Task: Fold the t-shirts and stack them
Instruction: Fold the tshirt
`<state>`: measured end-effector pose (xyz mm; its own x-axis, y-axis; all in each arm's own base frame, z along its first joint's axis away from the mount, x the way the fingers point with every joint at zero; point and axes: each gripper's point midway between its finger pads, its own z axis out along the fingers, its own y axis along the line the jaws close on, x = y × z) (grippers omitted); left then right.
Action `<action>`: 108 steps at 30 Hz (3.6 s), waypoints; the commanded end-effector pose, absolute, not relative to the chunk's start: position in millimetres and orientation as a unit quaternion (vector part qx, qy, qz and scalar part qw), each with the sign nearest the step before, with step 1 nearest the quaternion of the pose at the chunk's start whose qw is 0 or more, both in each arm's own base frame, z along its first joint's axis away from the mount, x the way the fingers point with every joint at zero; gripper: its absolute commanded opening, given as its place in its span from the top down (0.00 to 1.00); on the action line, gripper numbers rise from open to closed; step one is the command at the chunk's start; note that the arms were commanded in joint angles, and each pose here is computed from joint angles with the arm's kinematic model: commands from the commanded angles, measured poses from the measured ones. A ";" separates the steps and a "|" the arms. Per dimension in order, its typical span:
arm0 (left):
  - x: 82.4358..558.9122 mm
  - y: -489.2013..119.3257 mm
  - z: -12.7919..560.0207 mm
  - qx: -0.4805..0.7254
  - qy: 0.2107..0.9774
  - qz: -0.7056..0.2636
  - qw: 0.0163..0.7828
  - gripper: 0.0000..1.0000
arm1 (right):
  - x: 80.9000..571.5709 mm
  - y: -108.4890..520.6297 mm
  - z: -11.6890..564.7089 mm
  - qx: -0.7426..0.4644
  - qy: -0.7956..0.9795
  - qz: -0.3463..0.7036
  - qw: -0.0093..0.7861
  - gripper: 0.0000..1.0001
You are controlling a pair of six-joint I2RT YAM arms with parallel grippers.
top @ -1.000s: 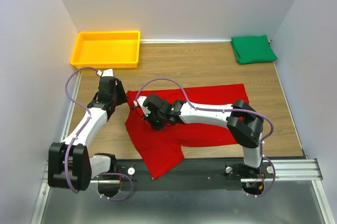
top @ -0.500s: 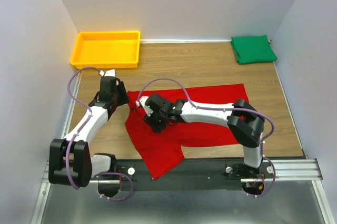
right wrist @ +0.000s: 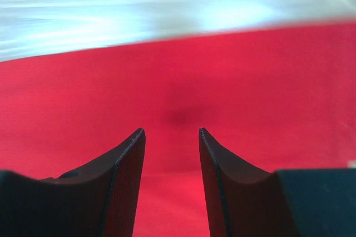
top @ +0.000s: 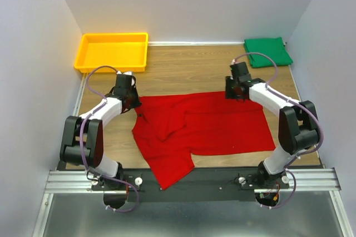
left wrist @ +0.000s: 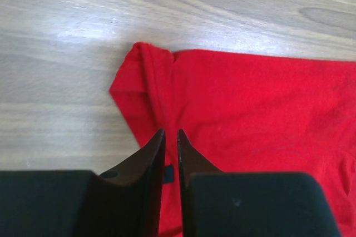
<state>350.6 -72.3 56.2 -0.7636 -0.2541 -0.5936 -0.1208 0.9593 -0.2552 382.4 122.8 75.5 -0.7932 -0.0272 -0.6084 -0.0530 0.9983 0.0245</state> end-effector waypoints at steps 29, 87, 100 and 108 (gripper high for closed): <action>484.5 -77.6 38.8 -0.124 0.937 -0.098 0.313 0.79 | 467.8 -85.9 -1.3 0.281 0.911 0.045 0.299 0.51; 219.1 -158.4 10.0 -0.081 0.977 -0.043 0.193 0.72 | 276.1 49.1 99.6 0.129 0.925 0.123 0.334 0.49; 231.3 -116.8 22.9 -0.084 0.970 0.031 0.227 1.00 | 264.5 8.0 81.4 0.224 0.926 0.012 0.303 0.22; 245.3 -127.0 19.5 -0.048 0.970 0.008 0.239 1.00 | 233.8 -59.3 69.2 0.382 0.884 -0.096 0.253 0.00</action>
<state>235.6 -129.1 19.7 -0.8915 -0.1374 -0.4317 -0.1360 0.9901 -0.0342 257.2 -15.8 72.2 -0.6791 0.5155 -0.5225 0.5311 0.8365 0.1351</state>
